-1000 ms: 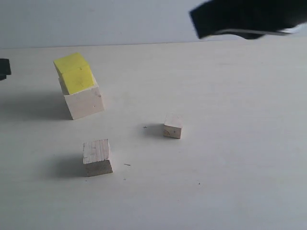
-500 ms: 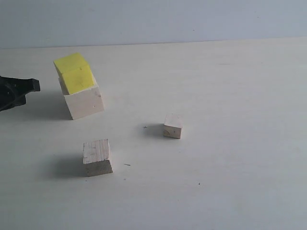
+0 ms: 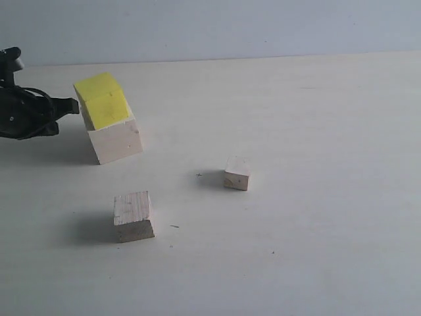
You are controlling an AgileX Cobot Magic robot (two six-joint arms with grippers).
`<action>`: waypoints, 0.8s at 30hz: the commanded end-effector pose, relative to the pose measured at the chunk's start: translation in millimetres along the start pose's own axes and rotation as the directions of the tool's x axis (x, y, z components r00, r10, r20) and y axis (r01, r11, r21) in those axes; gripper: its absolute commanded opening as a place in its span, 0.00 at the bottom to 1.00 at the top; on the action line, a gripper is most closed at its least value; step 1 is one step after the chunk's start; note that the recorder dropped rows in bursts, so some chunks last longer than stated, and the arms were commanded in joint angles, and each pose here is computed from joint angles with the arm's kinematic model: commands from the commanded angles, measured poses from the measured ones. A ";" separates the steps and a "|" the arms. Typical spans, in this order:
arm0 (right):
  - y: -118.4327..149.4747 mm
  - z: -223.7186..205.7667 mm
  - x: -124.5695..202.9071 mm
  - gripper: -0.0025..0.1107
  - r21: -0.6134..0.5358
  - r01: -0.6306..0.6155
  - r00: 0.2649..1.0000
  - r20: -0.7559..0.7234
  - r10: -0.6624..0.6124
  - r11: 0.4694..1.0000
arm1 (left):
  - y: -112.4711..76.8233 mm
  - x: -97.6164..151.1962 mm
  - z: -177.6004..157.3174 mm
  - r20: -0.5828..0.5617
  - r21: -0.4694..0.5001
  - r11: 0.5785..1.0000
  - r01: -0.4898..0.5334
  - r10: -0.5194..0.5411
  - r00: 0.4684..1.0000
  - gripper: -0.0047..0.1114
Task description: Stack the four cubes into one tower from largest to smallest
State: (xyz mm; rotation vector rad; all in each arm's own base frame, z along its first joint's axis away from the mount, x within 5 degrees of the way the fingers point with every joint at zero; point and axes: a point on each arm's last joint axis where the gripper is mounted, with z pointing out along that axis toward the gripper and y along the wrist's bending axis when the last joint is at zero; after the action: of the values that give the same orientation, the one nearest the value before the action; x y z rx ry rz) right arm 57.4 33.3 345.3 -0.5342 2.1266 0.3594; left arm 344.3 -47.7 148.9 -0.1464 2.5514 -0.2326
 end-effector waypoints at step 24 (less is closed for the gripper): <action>-3.2 1.1 -2.3 0.02 0.036 0.032 0.999 0.043 -0.034 0.999 | -31.5 8.0 40.0 0.007 0.062 0.774 -0.630 0.631 0.776 0.04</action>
State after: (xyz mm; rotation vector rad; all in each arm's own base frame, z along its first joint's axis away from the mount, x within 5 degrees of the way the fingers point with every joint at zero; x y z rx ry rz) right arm 60.1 31.7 346.0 -0.5363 2.0979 0.3166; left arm 361.6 -77.2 119.9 0.6612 2.4590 -0.0481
